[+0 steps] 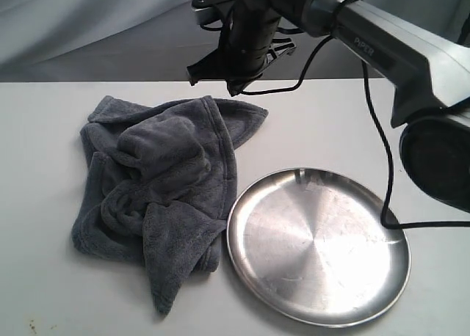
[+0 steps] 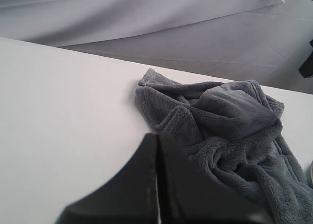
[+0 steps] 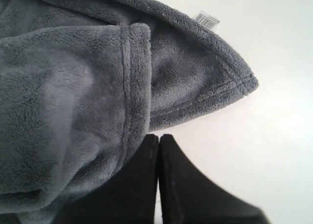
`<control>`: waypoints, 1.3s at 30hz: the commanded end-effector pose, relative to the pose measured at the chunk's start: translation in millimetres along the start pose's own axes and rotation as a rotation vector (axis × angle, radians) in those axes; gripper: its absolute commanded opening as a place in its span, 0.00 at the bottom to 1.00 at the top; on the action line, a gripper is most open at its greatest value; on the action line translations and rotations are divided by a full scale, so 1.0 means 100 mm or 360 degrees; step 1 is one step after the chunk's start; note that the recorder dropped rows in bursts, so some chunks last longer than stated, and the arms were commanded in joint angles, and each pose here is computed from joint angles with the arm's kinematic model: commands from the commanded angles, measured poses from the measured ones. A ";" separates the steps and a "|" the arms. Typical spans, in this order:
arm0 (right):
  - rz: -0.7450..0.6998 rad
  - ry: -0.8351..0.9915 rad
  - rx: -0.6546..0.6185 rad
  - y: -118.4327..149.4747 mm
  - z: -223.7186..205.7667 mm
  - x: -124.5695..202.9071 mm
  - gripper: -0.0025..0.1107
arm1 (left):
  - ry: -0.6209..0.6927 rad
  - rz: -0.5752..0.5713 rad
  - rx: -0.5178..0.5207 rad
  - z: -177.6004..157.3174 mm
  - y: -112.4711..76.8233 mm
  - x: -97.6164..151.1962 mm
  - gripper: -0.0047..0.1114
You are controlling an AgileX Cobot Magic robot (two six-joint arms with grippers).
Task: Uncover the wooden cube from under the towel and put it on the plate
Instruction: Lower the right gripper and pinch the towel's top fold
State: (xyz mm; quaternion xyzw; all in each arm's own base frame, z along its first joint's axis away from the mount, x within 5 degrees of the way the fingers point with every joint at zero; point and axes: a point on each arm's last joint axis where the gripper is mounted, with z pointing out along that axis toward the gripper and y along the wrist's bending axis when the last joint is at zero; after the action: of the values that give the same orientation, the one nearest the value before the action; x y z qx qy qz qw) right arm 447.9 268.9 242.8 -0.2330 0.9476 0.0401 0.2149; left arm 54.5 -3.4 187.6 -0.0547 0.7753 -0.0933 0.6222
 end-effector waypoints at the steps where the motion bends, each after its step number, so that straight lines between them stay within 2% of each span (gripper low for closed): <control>1: -0.0068 -0.0018 0.0005 -0.02 -0.09 -0.02 0.02 | -0.0006 0.0002 0.0012 0.00 0.00 0.01 0.04; 4: -0.0068 -0.0018 -0.0044 0.02 -0.10 -0.01 0.02 | -0.0006 0.0002 0.0012 0.00 0.00 0.01 0.04; 9: -0.0063 0.0045 -0.0234 0.13 -0.08 0.06 0.02 | -0.0006 0.0002 0.0012 0.00 0.00 0.01 0.04; 14: -0.0261 0.0236 -0.0205 0.22 -0.05 0.36 0.02 | -0.0006 0.0002 0.0012 0.00 0.00 0.01 0.04; 16: -0.0404 0.0293 -0.0218 0.34 -0.11 0.49 0.02 | -0.0006 0.0012 0.0012 0.00 0.00 0.01 0.04; 21: -0.0533 0.0378 -0.0261 0.71 -0.15 0.70 0.02 | -0.0006 0.0016 0.0012 0.00 0.00 0.01 0.04; 25: -0.0700 0.0406 -0.0313 1.19 -0.16 0.86 0.02 | -0.0006 0.0016 0.0012 0.00 0.00 0.01 0.04; 29: -0.0780 0.0402 -0.0320 1.39 -0.20 0.92 0.02 | -0.0006 0.0019 0.0012 0.00 0.00 0.01 0.04; 33: -0.0682 0.0259 -0.0314 1.26 -0.16 0.79 0.02 | -0.0006 0.0019 0.0012 0.00 0.00 0.01 0.04; 35: -0.0557 0.0223 -0.0350 1.10 -0.13 0.72 0.02 | -0.0006 0.0019 0.0012 0.00 0.00 0.01 0.04; 39: -0.0354 0.0007 -0.0286 0.62 -0.07 0.48 0.02 | -0.0006 0.0019 0.0012 0.00 0.00 0.01 0.04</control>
State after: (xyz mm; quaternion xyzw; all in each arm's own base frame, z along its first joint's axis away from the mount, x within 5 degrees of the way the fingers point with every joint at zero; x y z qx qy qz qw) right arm 363.9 315.3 221.8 -0.3800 0.9052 0.0935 0.1656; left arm 54.5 -3.4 187.6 -0.0508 0.7756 -0.0901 0.6227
